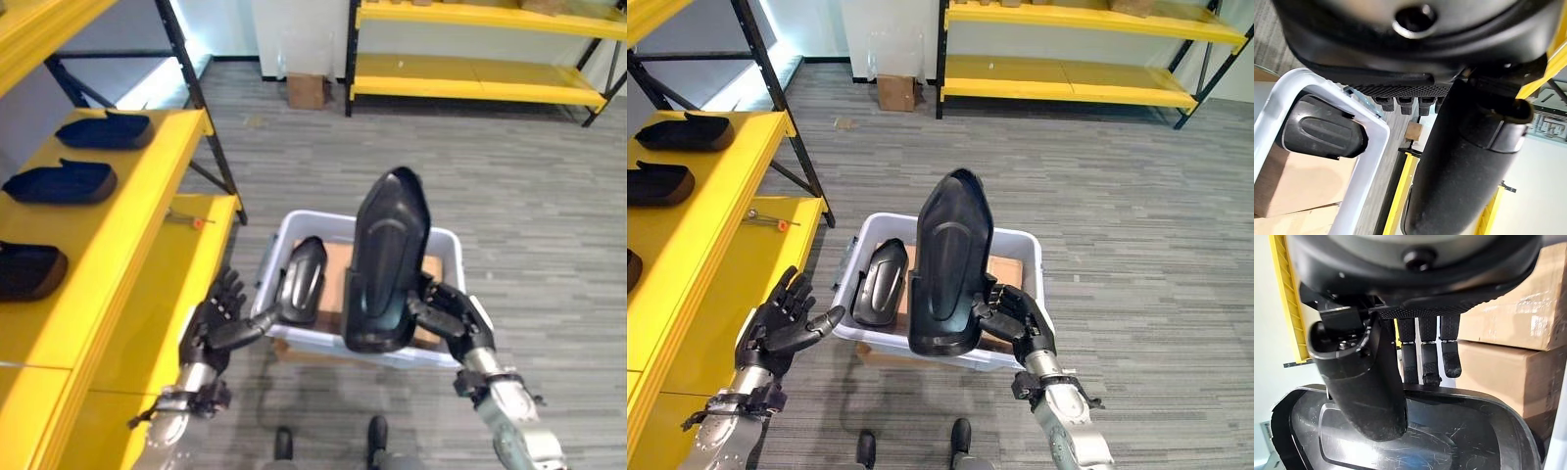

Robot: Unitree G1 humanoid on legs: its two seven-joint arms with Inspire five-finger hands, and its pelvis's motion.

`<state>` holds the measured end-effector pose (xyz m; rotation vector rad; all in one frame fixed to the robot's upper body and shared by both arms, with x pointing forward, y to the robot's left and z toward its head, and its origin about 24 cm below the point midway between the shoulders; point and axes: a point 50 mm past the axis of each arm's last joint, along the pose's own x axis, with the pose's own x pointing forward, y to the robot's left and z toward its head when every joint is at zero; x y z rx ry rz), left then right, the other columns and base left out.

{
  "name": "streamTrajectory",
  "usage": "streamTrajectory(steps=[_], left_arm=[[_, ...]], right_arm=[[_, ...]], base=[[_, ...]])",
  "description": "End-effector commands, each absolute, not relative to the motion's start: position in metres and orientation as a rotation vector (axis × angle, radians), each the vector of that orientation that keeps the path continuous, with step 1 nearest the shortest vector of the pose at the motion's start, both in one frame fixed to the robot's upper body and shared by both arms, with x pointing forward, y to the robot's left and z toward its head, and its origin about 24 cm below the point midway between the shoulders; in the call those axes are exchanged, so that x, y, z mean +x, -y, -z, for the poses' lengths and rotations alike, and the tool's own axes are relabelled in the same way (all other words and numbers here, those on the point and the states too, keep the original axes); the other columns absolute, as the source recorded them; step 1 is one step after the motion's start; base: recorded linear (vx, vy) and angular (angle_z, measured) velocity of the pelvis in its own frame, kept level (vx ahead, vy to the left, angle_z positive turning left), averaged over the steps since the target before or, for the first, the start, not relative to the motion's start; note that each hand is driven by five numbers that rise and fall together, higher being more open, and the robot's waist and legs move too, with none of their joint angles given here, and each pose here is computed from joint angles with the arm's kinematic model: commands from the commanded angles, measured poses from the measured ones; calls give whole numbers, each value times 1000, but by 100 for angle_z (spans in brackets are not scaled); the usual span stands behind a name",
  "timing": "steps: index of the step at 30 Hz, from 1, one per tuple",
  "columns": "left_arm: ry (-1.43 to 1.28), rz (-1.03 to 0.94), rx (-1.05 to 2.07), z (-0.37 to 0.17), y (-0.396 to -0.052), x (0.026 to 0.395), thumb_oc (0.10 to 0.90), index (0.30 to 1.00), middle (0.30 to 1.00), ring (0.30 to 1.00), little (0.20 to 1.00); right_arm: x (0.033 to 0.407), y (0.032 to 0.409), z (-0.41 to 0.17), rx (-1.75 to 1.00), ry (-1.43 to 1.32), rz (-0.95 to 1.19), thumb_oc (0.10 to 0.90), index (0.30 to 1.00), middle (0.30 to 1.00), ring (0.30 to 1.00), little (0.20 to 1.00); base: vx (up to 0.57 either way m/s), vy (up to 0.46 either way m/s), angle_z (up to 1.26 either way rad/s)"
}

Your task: Move parts from the plastic box to the shelf.

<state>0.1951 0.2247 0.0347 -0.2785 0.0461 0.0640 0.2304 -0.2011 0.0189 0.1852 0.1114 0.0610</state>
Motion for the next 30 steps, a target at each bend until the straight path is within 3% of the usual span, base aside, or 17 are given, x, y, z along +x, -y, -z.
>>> streamTrajectory(steps=[1,16,30], left_arm=[[86,-40,-248,-53,-226,207,900,1000,1000,1000,1000],[103,-84,-292,-54,-225,209,900,1000,1000,1000,1000],[144,-19,-308,-63,-213,228,900,1000,1000,1000,1000]], right_arm=[[253,188,-76,242,174,-159,400,300,300,300,300],[285,149,-122,207,320,-344,400,300,300,300,300],[264,174,-117,240,350,-217,400,300,300,300,300]], base=[[0,0,0],[-40,-117,3],[-117,-10,105]])
